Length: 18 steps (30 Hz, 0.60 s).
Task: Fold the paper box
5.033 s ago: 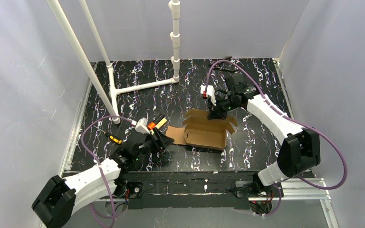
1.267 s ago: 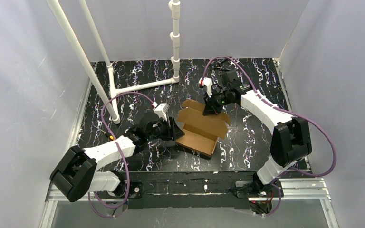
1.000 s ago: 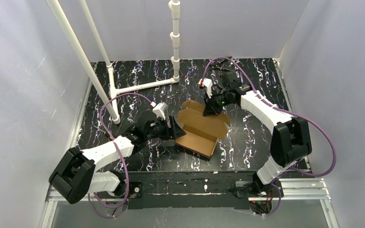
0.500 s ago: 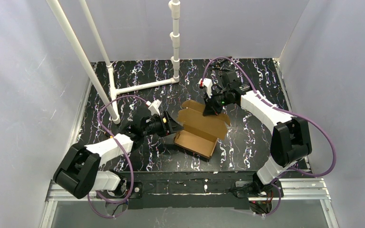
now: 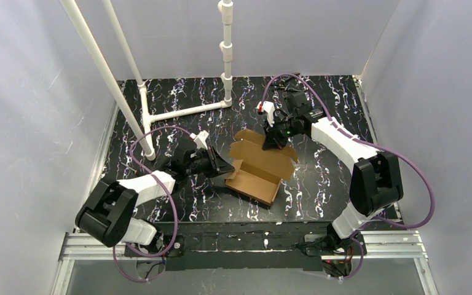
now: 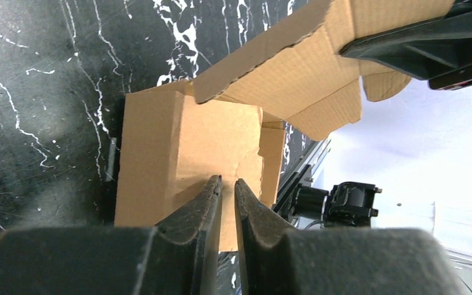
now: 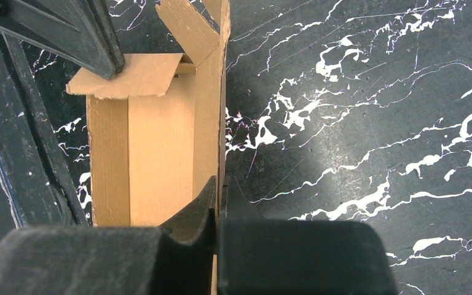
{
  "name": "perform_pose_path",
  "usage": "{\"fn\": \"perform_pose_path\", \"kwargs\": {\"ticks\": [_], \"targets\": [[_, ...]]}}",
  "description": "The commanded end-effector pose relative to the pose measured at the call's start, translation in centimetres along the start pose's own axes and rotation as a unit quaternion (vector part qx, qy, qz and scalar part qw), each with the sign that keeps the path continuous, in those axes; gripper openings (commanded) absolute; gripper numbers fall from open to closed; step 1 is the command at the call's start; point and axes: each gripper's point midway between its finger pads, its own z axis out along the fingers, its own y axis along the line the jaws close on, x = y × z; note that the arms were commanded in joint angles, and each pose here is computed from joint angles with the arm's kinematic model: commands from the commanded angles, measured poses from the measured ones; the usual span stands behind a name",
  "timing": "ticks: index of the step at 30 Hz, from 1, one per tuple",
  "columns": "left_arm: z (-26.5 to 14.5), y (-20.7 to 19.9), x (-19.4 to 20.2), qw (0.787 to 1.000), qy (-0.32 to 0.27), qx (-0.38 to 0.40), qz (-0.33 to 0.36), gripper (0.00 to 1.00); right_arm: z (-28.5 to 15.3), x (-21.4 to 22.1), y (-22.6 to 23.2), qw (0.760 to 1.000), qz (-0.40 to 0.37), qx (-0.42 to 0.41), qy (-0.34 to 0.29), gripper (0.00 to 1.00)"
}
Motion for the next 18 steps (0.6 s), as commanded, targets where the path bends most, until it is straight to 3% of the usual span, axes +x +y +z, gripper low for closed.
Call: {"fn": "perform_pose_path", "kwargs": {"ticks": [1,5,11,18], "targets": [[0.3,0.7,0.0,1.000,0.009,-0.009,0.012,0.12,-0.2,-0.3,0.2,1.000,-0.016,0.001,-0.007,0.01],[0.4,1.5,0.4,0.999,0.017,-0.026,0.019,0.13,-0.1,-0.2,0.2,1.000,-0.016,0.000,-0.007,0.01],[-0.6,2.8,0.4,0.996,0.017,-0.076,0.043,0.24,0.1,-0.2,0.1,1.000,-0.014,-0.003,-0.006,0.01],[-1.1,3.2,-0.1,0.992,0.017,-0.106,0.070,0.25,0.1,-0.2,0.2,1.000,-0.014,-0.005,-0.006,0.01]]}}
